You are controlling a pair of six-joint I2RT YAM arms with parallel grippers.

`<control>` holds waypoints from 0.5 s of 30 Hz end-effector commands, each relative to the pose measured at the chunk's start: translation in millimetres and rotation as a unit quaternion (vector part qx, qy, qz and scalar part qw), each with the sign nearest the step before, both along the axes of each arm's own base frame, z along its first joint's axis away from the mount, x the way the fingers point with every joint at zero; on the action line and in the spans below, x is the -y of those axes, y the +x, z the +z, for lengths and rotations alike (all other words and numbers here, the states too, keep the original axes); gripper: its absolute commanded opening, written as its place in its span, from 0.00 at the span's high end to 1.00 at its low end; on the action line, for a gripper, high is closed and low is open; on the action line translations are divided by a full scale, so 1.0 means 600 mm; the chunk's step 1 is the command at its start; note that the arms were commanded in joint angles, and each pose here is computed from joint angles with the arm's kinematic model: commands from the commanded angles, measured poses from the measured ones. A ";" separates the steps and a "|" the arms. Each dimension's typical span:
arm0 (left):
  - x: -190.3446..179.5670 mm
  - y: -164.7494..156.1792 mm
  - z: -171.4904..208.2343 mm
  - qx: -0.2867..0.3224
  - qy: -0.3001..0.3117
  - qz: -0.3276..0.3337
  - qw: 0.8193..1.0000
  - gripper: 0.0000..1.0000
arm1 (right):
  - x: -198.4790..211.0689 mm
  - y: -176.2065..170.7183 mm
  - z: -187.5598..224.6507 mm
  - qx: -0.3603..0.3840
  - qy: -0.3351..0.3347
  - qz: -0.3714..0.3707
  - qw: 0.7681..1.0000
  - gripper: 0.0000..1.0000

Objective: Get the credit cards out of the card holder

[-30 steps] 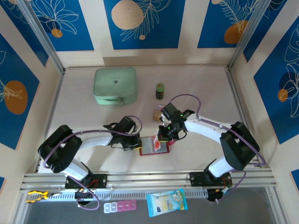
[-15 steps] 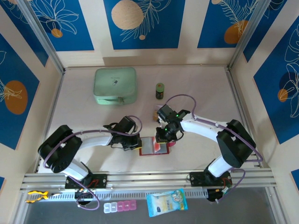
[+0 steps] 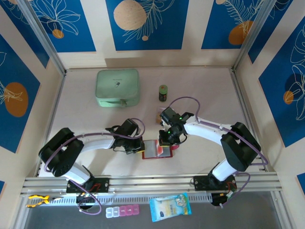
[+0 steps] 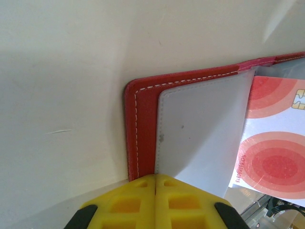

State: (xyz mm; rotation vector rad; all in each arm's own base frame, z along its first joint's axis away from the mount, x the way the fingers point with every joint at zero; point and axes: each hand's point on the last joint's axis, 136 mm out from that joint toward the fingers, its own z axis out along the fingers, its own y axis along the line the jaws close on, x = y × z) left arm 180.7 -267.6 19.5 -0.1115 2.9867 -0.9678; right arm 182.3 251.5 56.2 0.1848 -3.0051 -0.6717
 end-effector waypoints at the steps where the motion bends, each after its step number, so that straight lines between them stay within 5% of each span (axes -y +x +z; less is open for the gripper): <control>1: -0.009 0.000 -0.007 -0.002 0.015 -0.004 1.000 0.94 | 0.002 -0.003 0.014 0.007 0.000 -0.006 1.000 0.96; 10: -0.002 0.006 0.006 0.007 0.009 -0.009 1.000 0.91 | 0.018 0.014 0.065 0.046 0.029 0.005 0.999 0.98; 15: 0.002 0.012 0.018 0.014 0.009 -0.016 1.000 0.88 | 0.029 0.028 0.094 0.095 0.043 0.090 0.990 0.99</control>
